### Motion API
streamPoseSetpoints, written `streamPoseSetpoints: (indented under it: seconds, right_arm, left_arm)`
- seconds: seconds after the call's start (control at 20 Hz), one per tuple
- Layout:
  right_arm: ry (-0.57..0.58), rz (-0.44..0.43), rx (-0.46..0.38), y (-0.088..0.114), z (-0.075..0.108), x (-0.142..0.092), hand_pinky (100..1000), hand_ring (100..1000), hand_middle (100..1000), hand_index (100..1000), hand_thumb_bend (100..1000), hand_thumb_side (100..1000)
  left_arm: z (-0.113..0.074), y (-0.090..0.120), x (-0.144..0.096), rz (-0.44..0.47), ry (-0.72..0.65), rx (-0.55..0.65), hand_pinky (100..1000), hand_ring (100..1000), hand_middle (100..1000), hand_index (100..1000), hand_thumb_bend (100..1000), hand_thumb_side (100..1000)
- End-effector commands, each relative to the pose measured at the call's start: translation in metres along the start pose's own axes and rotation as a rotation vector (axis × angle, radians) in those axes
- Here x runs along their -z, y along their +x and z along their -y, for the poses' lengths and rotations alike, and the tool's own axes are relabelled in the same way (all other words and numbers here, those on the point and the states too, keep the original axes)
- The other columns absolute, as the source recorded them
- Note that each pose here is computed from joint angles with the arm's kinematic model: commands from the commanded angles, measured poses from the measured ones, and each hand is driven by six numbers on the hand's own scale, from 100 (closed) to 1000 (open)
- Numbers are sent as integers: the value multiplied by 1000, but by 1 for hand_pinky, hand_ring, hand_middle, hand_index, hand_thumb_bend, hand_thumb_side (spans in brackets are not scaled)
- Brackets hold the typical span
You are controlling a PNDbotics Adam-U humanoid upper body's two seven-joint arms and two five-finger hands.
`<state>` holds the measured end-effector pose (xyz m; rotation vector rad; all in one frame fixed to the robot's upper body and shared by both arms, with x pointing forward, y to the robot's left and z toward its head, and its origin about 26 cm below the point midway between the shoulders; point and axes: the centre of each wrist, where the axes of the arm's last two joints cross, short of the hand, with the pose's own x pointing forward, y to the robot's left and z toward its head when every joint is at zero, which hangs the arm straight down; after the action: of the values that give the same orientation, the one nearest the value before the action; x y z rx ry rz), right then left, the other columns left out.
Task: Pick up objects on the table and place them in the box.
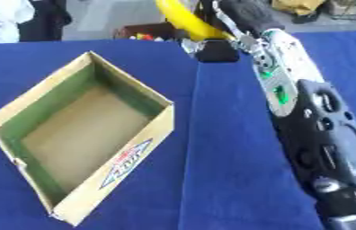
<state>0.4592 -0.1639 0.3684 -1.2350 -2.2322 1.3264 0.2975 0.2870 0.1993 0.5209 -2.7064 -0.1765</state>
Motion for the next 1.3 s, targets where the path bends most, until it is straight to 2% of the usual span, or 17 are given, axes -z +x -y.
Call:
streamPoseSetpoints:
  seconds: [0.05, 0.15, 0.75, 1.3]
  right_arm:
    - [-57, 60, 4, 15, 18, 13, 418, 496, 373, 584, 100, 617]
    - [-63, 85, 18, 23, 18, 18, 416, 496, 374, 583, 100, 638]
    - [-69, 227, 87, 73, 9, 40, 413, 495, 373, 584, 100, 631]
    - [-19, 315, 154, 110, -11, 46, 425, 489, 362, 579, 100, 621]
  left_arm:
    - [-3, 5, 6, 28, -8, 1, 685, 722, 832, 886, 100, 861]
    - [-3, 5, 6, 28, -8, -1, 685, 722, 832, 886, 100, 862]
    - [-1, 5, 8, 30, -11, -11, 685, 722, 833, 886, 100, 864]
    - [1, 6, 9, 31, -9, -22, 686, 720, 833, 886, 100, 865]
